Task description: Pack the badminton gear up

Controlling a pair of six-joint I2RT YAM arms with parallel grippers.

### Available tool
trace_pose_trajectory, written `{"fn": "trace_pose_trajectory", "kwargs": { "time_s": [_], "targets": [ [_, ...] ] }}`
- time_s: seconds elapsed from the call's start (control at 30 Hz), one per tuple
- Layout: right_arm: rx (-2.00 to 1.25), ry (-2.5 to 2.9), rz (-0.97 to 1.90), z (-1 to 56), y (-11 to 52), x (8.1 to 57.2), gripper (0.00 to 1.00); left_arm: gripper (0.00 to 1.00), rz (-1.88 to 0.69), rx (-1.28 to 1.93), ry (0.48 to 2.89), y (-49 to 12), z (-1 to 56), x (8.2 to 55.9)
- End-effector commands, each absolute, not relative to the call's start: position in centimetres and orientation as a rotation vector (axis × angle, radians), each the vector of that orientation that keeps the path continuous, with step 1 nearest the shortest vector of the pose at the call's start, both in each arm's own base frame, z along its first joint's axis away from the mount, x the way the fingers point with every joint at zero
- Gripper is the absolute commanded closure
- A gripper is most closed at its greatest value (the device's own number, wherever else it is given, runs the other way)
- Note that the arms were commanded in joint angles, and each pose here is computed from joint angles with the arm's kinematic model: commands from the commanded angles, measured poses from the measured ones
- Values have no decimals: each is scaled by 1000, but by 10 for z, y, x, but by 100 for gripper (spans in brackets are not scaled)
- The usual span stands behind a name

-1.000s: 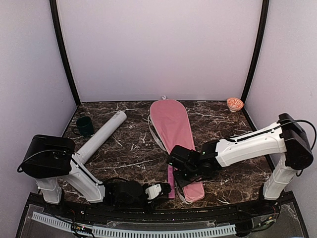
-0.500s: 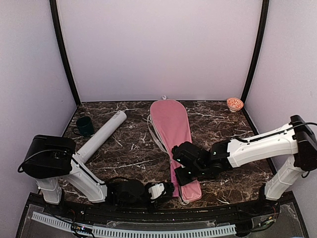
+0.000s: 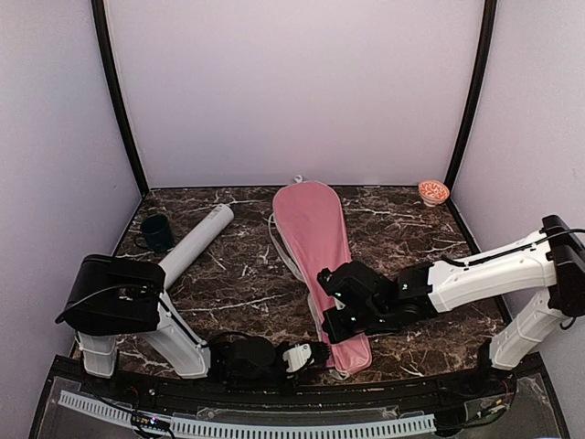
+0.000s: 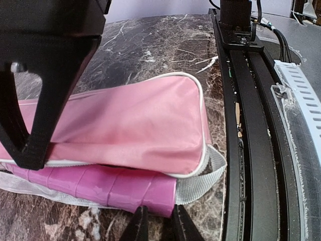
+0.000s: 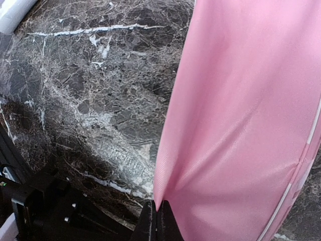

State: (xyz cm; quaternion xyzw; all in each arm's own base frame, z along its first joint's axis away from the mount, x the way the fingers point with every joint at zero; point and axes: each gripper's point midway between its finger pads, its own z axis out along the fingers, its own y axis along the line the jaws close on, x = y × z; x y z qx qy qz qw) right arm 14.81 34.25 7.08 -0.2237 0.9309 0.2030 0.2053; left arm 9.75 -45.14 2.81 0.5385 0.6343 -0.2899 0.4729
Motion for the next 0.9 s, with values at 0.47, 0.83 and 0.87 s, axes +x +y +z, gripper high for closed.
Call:
{"fn": "trace_pose_trajectory", "kwargs": {
  "time_s": [0.47,0.83,0.87],
  "targets": [
    [-397,2541,830,132,277,164,53,82,-678,1247,1550,-452,37,114],
    [-211,2661,995,68,233,152,56,82,-686,1277,1551,-455,33,111],
    [-219,2654,1030,68,237,151,56,82,-685,1280,1551,-455,33,110]
  ]
}}
